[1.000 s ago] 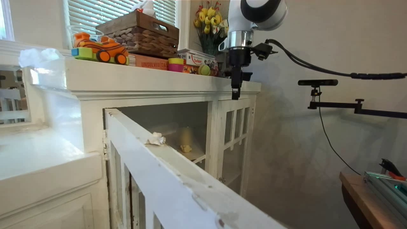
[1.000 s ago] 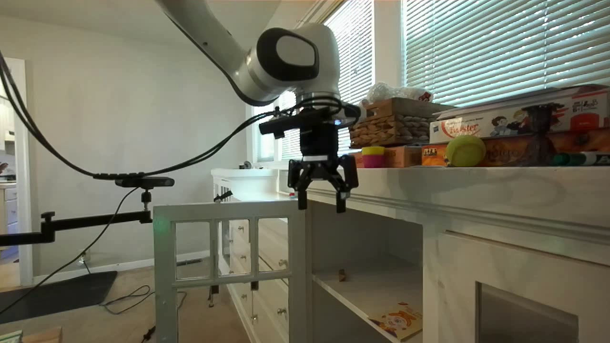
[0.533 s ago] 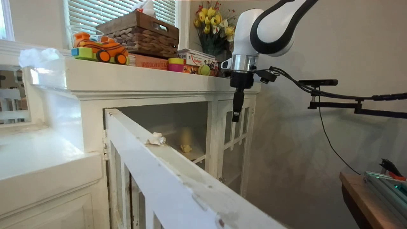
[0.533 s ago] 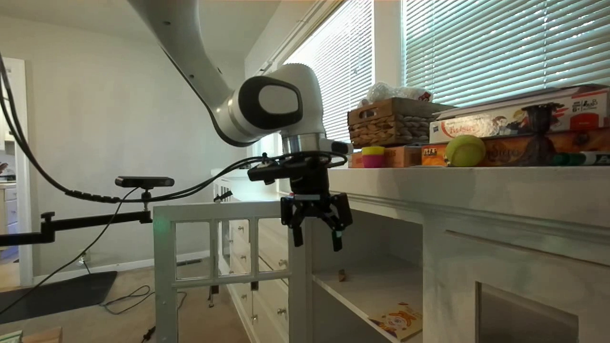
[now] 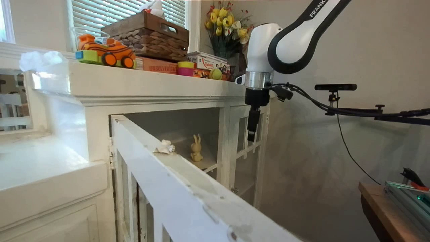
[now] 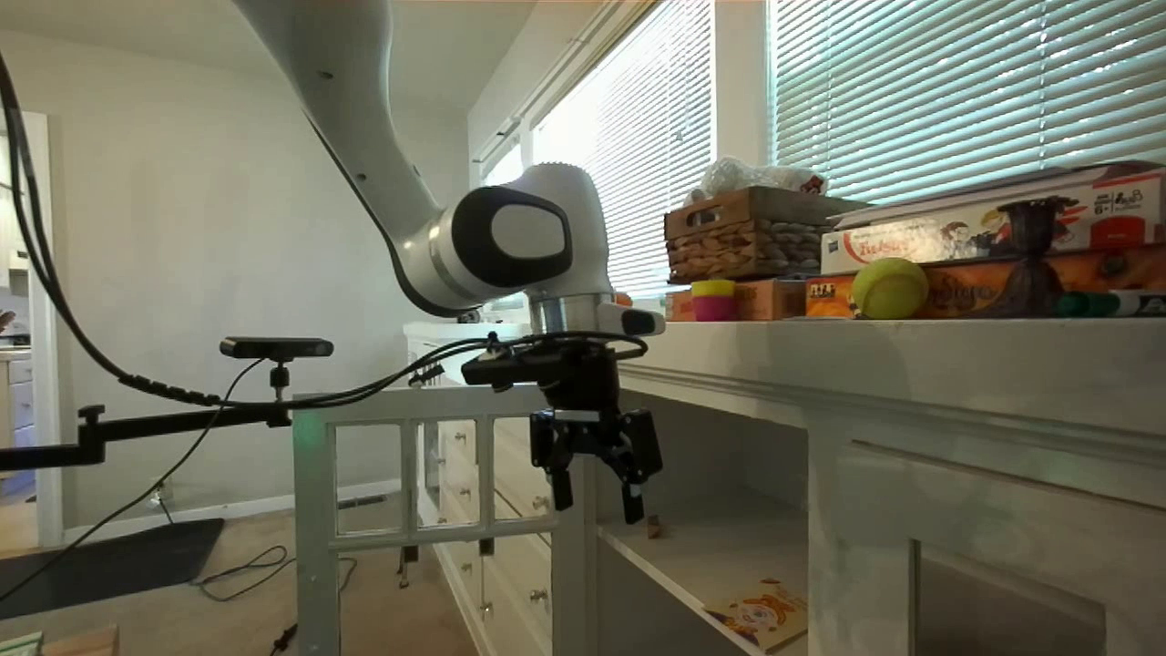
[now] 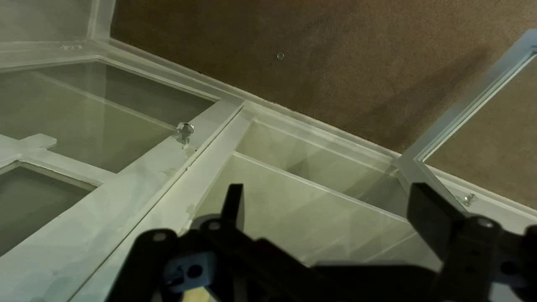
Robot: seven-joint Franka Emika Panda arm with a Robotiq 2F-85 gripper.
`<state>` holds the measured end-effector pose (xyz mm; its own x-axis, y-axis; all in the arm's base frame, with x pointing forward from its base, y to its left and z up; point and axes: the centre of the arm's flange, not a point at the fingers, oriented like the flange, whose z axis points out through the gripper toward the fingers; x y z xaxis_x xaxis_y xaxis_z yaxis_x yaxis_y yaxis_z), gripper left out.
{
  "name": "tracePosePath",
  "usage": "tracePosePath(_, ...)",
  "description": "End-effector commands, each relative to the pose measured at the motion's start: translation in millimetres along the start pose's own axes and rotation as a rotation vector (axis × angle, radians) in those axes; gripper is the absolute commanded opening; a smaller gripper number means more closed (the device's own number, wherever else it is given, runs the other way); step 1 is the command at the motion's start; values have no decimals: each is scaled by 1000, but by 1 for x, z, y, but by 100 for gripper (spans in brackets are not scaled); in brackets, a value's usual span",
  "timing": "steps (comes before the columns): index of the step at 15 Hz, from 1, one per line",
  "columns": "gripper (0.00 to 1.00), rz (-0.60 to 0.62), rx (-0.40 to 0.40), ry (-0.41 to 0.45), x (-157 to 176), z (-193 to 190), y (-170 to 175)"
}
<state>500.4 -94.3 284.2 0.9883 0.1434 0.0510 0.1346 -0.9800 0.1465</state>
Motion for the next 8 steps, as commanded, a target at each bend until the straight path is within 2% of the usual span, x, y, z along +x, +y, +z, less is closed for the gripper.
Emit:
tracePosePath(1,100,-3,-18,15,-1,2,-2)
tracePosePath(5,100,-68,-77,45,-2,37,-13)
tracePosePath(8,100,-131,-149,113,0,69,-20)
